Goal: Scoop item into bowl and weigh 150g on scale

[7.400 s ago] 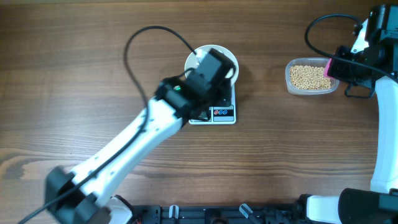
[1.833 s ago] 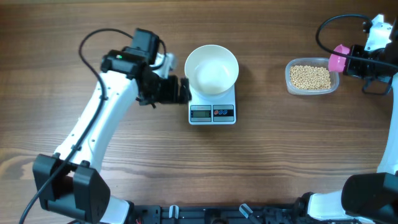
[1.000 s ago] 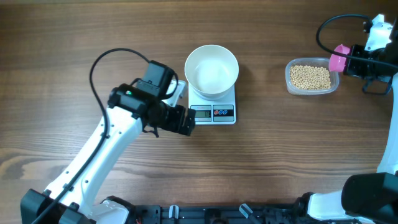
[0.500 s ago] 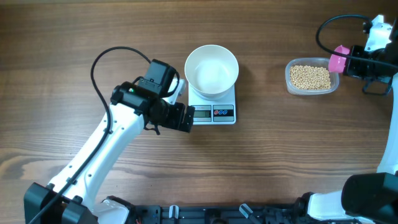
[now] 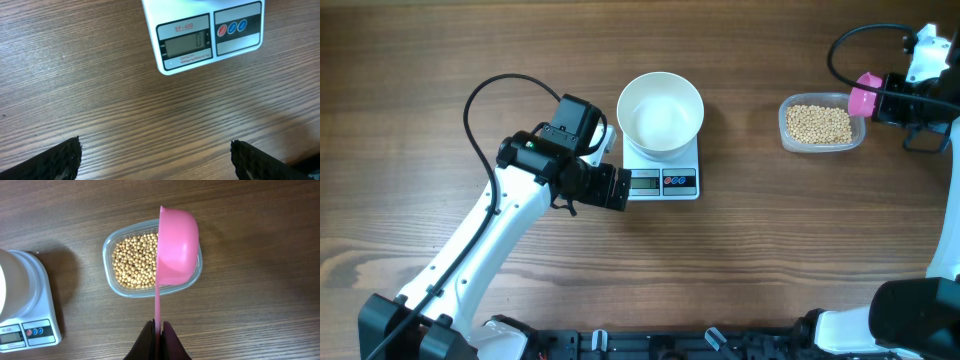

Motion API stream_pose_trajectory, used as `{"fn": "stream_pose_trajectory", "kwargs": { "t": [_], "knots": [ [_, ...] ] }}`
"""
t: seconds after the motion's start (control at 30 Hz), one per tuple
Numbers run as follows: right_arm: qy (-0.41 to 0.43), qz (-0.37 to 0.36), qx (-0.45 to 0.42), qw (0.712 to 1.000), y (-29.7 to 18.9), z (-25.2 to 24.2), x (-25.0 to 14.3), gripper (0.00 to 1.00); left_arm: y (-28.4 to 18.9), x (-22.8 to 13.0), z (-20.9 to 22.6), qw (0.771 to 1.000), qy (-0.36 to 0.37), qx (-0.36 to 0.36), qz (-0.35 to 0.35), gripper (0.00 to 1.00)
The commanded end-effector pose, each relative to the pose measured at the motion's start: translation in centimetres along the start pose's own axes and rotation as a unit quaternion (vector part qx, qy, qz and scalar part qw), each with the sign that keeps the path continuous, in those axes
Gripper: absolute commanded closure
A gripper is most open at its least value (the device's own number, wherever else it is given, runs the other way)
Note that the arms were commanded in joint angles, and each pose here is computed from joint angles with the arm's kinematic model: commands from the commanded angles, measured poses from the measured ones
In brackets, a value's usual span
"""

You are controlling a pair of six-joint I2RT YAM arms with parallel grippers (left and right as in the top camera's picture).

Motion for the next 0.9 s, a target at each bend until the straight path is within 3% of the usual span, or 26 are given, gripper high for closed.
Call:
{"fn": "stream_pose_trajectory", "kwargs": {
  "t": [0.0, 0.23, 0.5, 0.77, 0.87],
  "knots": [
    [-0.007, 0.009, 0.009, 1.0, 0.7, 0.1, -0.1, 0.96, 0.2, 0.1, 0.3, 1.0, -0.013, 0.009, -0.001, 0.0],
    [-0.022, 0.01, 0.011, 1.0, 0.7, 0.2, -0.1, 0.96, 0.2, 0.1, 0.3, 1.0, -0.013, 0.009, -0.001, 0.0],
    [-0.016, 0.027, 0.017, 0.999, 2.1, 0.0, 0.0, 0.96, 0.2, 0.3, 0.2, 0.998, -0.065, 0.006, -0.006, 0.0],
    [-0.015, 0.038, 0.02, 0.999, 3.0, -0.2, 0.0, 0.96, -0.1, 0.6, -0.4, 0.995, -0.064, -0.075, 0.01, 0.0],
    [-0.015, 0.038, 0.02, 0.999, 3.0, -0.2, 0.1, 0.96, -0.2, 0.8, 0.3, 0.994, -0.076, -0.074, 0.007, 0.0]
  ]
}}
Point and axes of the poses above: each gripper's point midway between its finger pads, its own y axis out along the fingers, its own z axis along the line the jaws close on, x = y × z, the point moved 8 cm from there along -y, back along the fingers, and after that the axes turned 8 degrees about -y, right-handed, at the moved point
